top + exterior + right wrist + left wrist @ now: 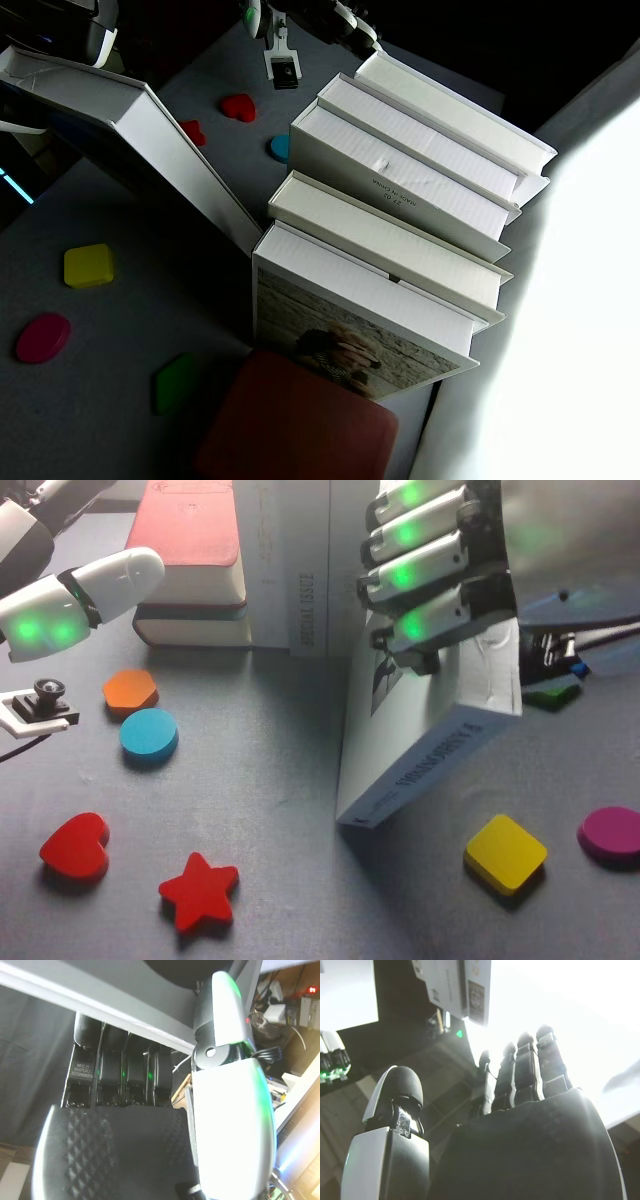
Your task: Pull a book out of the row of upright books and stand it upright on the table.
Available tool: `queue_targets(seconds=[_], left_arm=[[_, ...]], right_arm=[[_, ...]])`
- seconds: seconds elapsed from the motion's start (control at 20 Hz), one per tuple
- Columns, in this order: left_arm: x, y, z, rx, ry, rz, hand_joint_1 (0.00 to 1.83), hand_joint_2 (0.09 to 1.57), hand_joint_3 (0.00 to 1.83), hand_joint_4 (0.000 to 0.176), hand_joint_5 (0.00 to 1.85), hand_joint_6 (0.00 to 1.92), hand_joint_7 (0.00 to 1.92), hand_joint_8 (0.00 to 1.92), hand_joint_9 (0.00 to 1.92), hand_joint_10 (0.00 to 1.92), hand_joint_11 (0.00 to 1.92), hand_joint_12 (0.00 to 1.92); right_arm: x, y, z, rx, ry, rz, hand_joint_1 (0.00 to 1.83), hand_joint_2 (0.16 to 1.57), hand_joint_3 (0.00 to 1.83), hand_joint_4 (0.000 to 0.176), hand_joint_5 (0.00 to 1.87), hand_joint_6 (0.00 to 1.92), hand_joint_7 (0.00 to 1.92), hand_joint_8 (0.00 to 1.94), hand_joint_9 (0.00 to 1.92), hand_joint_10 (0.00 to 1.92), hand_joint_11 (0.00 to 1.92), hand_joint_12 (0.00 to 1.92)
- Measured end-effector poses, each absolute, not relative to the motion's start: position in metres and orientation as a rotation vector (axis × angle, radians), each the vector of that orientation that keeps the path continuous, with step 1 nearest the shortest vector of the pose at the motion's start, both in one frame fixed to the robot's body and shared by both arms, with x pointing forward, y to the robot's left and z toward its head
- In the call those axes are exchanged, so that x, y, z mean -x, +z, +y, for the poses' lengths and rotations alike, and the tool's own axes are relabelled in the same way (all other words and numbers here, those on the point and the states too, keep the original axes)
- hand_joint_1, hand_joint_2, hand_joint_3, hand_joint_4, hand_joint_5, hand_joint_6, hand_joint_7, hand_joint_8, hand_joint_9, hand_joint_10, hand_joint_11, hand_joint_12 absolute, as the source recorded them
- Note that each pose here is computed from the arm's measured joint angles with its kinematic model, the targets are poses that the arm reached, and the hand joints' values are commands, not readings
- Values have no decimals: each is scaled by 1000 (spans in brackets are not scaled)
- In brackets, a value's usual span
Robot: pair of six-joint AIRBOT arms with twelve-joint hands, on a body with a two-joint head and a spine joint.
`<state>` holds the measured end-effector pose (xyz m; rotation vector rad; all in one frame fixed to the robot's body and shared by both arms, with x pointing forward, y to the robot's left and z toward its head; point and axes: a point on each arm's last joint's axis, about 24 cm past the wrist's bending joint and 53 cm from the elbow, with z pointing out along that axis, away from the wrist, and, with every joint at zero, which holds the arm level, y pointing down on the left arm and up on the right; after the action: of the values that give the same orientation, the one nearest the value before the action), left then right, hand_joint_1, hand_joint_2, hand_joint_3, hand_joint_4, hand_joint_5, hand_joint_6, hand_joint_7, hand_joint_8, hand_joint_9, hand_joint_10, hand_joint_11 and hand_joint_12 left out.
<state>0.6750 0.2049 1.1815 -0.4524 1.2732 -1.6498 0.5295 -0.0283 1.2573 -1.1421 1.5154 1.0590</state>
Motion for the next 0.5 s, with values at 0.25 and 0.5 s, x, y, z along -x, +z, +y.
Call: queue_targets(seconds=[0.25, 0.5], left_arm=[[-676, 1181, 206, 451, -1645, 1274, 354, 1319, 1, 92, 8, 0, 0, 0, 0, 0, 0, 0], [-679, 1180, 206, 457, -1645, 1265, 298, 1334, 2, 122, 15, 5, 0, 0, 0, 0, 0, 0]], right_arm=[[-575, 1254, -14, 1033, 1079, 1617, 1166, 1296, 0, 0, 842, 1179, 440, 1742, 392, 1902, 396, 1921], [-587, 1252, 0, 1020, 1115, 1653, 1166, 1296, 0, 0, 842, 1179, 440, 1742, 392, 1902, 396, 1921]])
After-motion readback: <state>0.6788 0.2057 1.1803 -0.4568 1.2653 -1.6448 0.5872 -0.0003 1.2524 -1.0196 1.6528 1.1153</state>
